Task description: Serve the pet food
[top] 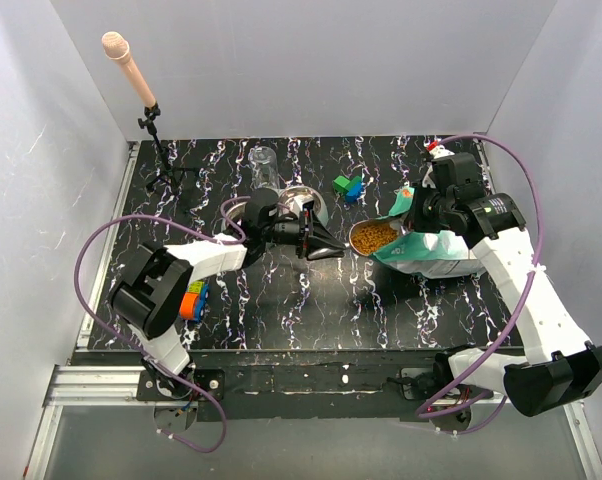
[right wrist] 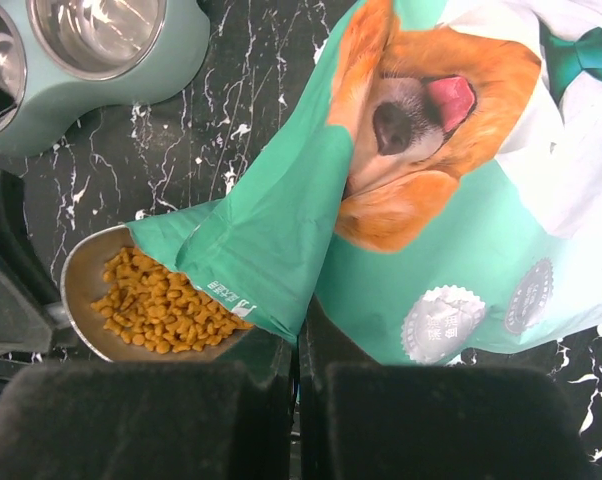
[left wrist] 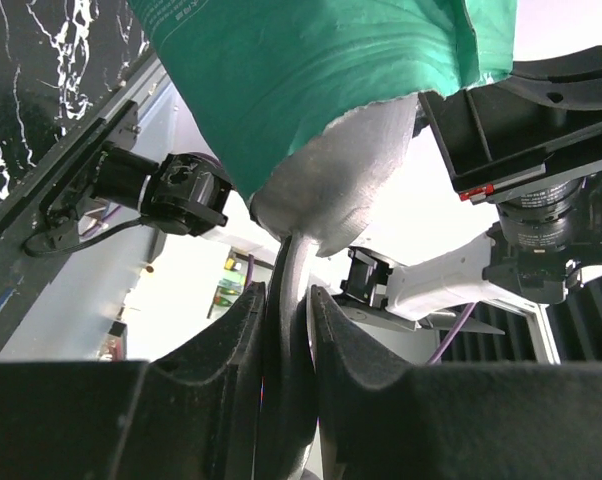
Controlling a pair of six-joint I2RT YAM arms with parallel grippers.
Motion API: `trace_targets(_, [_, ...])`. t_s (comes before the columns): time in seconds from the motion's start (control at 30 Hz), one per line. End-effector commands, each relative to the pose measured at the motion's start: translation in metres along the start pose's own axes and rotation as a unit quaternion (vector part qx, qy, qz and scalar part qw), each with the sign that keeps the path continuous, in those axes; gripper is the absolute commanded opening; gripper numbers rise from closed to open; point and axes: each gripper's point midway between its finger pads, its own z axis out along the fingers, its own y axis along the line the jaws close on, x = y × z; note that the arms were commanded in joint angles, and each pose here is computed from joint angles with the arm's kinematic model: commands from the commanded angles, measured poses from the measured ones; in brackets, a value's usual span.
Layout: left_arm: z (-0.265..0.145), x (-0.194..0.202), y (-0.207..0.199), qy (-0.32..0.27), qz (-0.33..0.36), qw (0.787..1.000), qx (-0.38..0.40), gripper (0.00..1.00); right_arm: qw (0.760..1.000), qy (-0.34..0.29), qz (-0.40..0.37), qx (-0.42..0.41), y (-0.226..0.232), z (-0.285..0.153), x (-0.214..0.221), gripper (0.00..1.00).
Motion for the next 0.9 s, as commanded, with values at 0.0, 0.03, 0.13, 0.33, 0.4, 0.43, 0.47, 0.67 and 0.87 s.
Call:
trace_targets(0.0, [-0.023, -0.007, -0.026, -0.040, 0.016, 0.999, 0.008, 0.00, 0.997, -0.067, -0.003, 0.049, -0.021, -0.027, -0.028, 0.01])
trace_targets(0.03, [-0.025, -0.007, -0.027, -0.043, 0.008, 0.999, 0.016, 0.00, 0.996, -0.069, -0.003, 0.049, -0.021, -0.027, -0.028, 0.01])
trace_targets(0.13, [-0.031, -0.003, -0.031, -0.048, 0.002, 0.998, 0.030, 0.00, 0.996, -0.072, -0.003, 0.053, -0.022, -0.027, -0.030, 0.01])
trace_targets(0.33, [-0.043, 0.003, -0.042, -0.055, -0.005, 0.998, 0.030, 0.00, 0.996, -0.069, -0.004, 0.053, -0.022, -0.023, -0.031, 0.01])
trace_targets(0.4, [-0.046, 0.005, -0.046, -0.055, -0.007, 0.998, 0.030, 0.00, 0.996, -0.068, -0.006, 0.054, -0.022, -0.023, -0.031, 0.01])
trace_targets(0.43, [-0.046, 0.005, -0.046, -0.056, -0.009, 0.998, 0.027, 0.00, 0.996, -0.068, -0.005, 0.055, -0.022, -0.022, -0.031, 0.01])
trace_targets(0.47, [-0.047, 0.006, -0.048, -0.054, -0.009, 0.998, 0.026, 0.00, 0.996, -0.068, -0.005, 0.055, -0.022, -0.022, -0.030, 0.01])
trace_targets(0.67, [-0.049, 0.007, -0.055, -0.054, 0.009, 0.998, 0.027, 0.00, 0.996, -0.070, -0.007, 0.056, -0.023, -0.022, -0.031, 0.01])
trace_targets(0.87, [-0.047, 0.011, -0.051, -0.026, 0.062, 0.998, -0.020, 0.00, 0.996, -0.075, -0.012, 0.054, -0.023, -0.022, -0.034, 0.01])
